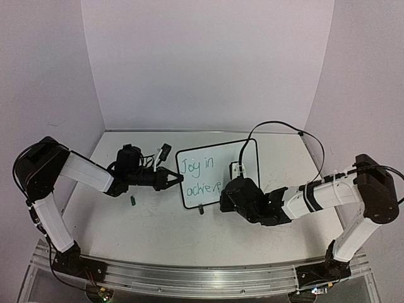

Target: Write a sentence on the whiteboard

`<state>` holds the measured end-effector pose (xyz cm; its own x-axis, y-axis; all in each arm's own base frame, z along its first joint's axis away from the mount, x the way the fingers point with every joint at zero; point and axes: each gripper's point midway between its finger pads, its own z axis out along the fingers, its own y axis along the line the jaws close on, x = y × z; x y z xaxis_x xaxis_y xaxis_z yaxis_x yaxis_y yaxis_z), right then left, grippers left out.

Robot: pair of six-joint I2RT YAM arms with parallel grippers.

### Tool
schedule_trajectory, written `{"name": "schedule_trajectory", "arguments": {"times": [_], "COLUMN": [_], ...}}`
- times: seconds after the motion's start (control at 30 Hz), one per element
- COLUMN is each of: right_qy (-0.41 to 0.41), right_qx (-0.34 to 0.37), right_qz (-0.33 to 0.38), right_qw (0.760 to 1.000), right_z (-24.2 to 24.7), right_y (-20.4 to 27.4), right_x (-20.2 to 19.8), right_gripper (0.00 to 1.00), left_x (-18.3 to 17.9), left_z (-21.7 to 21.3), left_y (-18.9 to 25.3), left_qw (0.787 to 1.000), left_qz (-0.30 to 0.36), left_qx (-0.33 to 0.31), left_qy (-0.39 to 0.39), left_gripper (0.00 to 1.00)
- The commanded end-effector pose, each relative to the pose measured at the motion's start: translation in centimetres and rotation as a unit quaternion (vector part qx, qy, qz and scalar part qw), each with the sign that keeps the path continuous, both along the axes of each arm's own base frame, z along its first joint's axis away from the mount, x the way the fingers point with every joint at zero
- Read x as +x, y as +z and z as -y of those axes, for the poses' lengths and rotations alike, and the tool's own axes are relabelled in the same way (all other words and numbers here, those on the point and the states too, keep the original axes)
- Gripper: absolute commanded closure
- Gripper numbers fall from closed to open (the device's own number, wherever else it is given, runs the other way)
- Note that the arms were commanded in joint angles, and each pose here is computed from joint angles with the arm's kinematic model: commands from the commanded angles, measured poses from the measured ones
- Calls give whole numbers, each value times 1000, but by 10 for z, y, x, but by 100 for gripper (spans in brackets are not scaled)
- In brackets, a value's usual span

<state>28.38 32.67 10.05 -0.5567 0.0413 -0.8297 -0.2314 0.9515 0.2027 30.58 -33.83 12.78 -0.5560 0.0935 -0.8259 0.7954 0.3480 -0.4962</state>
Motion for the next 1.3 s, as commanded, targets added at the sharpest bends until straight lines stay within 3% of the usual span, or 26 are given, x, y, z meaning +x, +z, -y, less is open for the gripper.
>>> {"name": "schedule_trajectory", "arguments": {"times": [0.0,0.4,0.77,1.0,1.27], "right_qy": [-19,-39,-20,-16,13], "right_qx": [-21,-21,10,9,23], "right_qz": [-1,21,59,52,54], "right_qw": [1000,999,998,998,998], "right_z": [11,24,24,41,22], "right_y": [-10,11,58,49,50], "right_x": [3,12,9,8,13], "right_gripper": [100,100,100,100,100], "left_x": [1,1,1,3,2], "left_z": [5,5,6,5,5], "left_y": [15,15,13,12,17], "left_qw": [1000,1000,1000,1000,1000], "left_qz": [29,28,26,26,30], "left_qx": [-2,-1,0,1,-1], "left_qy": [-6,-5,-7,-4,-4], "left_gripper": [100,100,100,100,100]}}
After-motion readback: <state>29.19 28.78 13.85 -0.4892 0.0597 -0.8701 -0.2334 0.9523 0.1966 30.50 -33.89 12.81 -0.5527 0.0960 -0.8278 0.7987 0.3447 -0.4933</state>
